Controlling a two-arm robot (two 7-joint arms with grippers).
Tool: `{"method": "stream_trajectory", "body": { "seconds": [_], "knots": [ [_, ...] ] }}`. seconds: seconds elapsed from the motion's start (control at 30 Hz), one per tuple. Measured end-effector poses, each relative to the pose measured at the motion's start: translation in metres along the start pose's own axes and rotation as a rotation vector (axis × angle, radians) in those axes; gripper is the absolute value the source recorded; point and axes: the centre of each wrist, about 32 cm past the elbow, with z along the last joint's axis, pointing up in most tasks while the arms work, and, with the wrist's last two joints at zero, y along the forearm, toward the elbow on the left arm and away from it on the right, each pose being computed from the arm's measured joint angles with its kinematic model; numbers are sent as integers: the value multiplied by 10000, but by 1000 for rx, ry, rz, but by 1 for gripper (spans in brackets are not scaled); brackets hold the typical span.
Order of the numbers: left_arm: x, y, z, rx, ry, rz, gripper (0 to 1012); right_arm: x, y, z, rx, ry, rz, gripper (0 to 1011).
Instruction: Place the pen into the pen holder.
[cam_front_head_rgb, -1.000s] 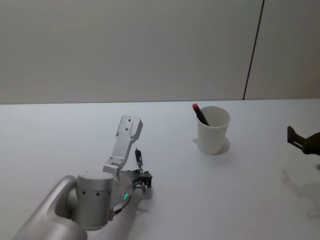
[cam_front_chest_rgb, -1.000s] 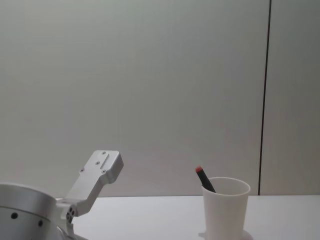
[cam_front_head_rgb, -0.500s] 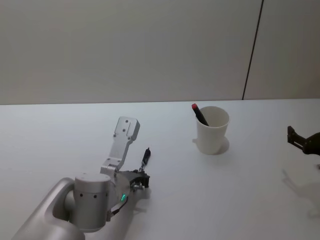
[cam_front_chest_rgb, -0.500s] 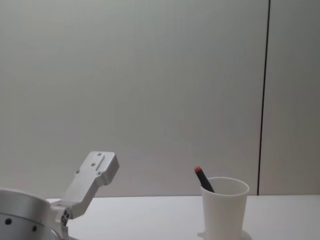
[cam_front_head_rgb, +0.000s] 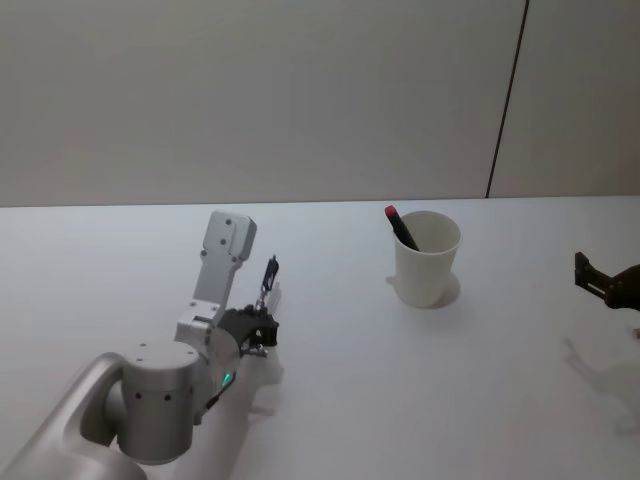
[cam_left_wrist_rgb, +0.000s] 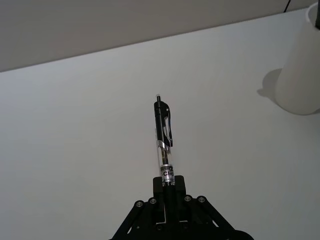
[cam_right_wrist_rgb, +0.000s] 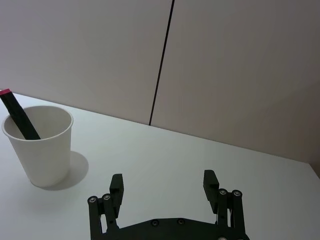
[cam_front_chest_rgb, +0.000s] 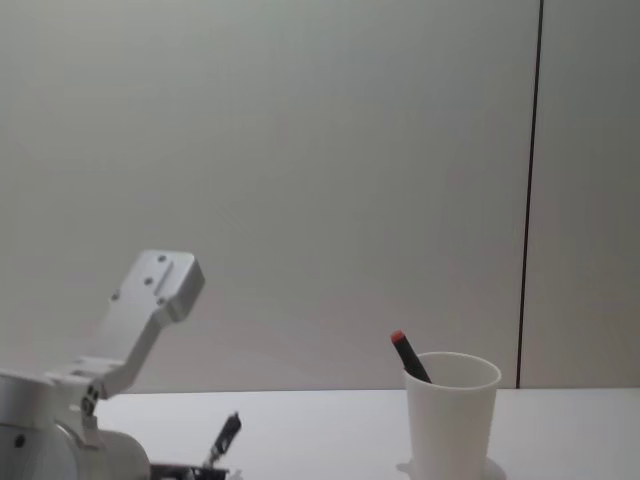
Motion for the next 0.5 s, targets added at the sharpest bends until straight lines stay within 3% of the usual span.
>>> {"method": "stream_trajectory", "body": {
  "seconds": [0.5],
  "knots": [
    [116, 186, 19, -214, -55, 21, 137, 0, 0, 0, 0, 0, 0, 1002]
  ]
}}
